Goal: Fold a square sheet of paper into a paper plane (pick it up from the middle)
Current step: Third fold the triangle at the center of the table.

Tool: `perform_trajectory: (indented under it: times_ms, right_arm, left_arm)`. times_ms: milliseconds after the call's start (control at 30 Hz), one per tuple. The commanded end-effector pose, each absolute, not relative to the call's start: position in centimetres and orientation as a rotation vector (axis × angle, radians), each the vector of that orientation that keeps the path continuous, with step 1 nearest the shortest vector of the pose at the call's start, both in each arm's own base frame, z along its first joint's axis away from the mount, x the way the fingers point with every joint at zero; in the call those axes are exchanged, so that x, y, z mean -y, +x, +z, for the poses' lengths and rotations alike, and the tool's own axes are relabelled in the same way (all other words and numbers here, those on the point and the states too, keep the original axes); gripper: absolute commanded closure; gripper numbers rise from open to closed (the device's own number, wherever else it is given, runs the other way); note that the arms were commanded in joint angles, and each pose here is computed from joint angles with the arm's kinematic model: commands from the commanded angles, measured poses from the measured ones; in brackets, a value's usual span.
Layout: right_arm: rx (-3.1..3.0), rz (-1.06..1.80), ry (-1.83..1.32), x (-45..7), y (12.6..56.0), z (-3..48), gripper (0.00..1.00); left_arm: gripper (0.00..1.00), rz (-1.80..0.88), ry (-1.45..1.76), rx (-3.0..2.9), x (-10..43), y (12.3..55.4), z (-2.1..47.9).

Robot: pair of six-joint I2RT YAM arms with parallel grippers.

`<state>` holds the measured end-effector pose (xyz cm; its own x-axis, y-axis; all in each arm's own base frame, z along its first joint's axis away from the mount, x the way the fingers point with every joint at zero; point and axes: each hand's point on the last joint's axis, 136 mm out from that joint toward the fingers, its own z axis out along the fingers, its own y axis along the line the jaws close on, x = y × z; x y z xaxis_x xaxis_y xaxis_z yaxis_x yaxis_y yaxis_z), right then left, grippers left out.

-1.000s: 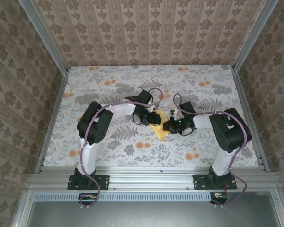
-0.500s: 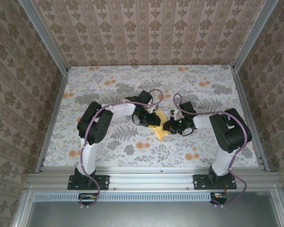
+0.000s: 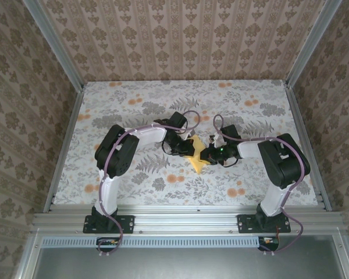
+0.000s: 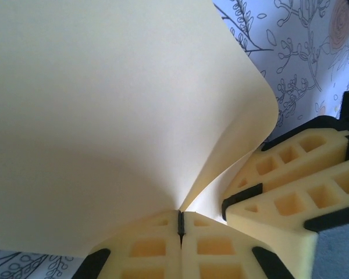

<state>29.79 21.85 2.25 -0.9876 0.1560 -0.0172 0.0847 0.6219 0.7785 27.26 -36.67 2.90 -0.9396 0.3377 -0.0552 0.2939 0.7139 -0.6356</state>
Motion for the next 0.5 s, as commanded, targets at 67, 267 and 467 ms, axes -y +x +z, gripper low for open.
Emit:
perform_trajectory:
  times_ms: [67,267,467]
  right_arm:
    - [-2.704,1.33,0.145,-21.9,30.5,5.1,0.76]
    - [-2.681,1.298,0.132,-21.4,32.3,6.2,0.74]
    - [-2.695,1.286,0.123,-21.8,34.2,5.6,0.74]
  left_arm:
    - [1.0,1.013,-0.555,2.857,35.7,27.0,3.9]
    - [1.0,0.994,-0.558,2.865,35.2,27.0,3.6]
    - [1.0,0.989,-0.559,2.878,35.0,27.2,3.7]
